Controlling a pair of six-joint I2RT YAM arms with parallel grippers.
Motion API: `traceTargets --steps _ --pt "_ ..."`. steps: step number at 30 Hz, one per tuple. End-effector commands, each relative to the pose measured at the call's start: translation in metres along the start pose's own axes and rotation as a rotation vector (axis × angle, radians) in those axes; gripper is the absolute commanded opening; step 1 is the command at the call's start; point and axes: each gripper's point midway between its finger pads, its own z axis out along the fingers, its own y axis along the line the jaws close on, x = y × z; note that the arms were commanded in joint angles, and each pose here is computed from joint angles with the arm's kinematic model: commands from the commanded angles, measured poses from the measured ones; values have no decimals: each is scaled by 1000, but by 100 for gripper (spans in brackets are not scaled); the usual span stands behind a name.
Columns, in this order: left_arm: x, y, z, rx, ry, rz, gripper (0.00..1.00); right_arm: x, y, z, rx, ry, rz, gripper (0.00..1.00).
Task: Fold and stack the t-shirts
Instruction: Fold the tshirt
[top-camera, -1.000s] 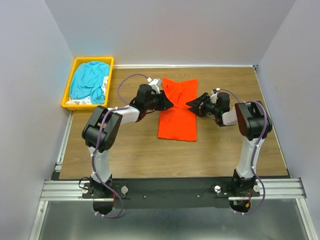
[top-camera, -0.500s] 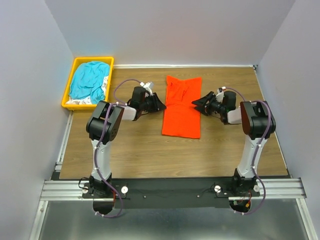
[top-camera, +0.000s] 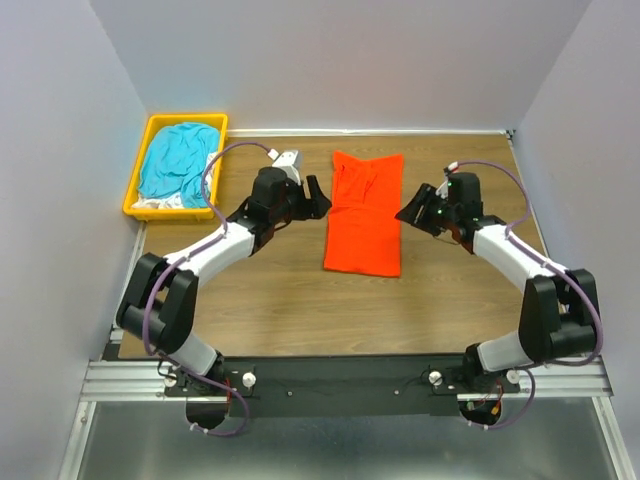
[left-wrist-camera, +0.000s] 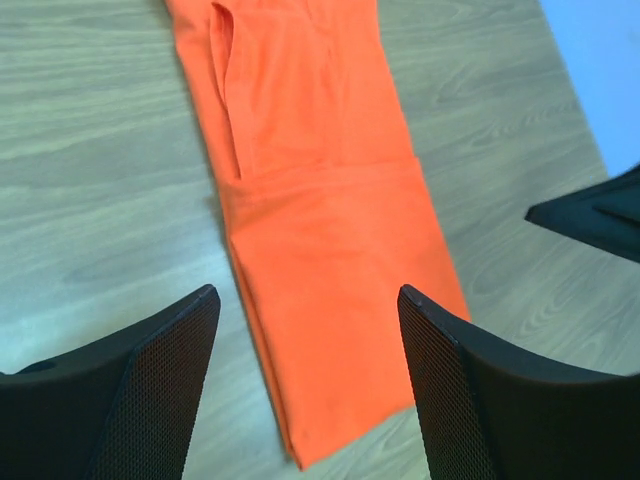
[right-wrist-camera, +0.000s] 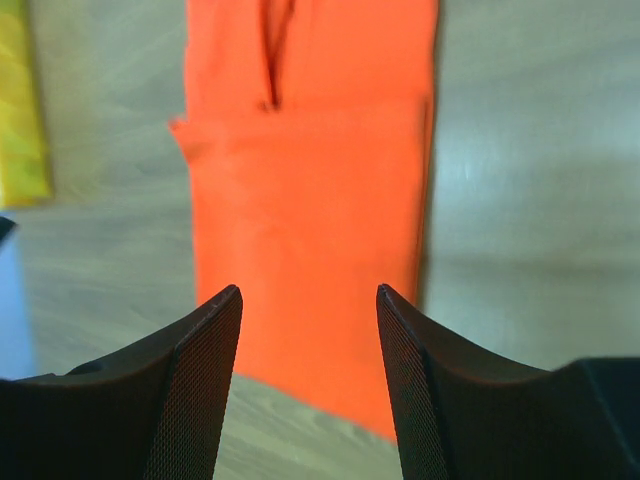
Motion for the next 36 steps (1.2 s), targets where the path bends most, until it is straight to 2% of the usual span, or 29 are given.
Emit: traceTargets --steps 1,6,10,16,25,36 --pt "61 34 -32 -264 155 95 80 61 -46 -26 310 136 -99 63" --pt "94 22 -56 -294 196 122 80 95 -43 -41 404 180 -141 62" --pt "106 22 -63 -296 219 107 80 119 -34 -35 407 228 -162 55" --pt "100 23 -68 -314 212 127 80 135 -35 -22 471 244 -191 50" --pt "101 23 -70 -309 226 149 80 129 -40 -23 522 189 -177 47" --pt "106 21 -63 -298 255 155 80 155 -59 -14 570 286 -177 46"
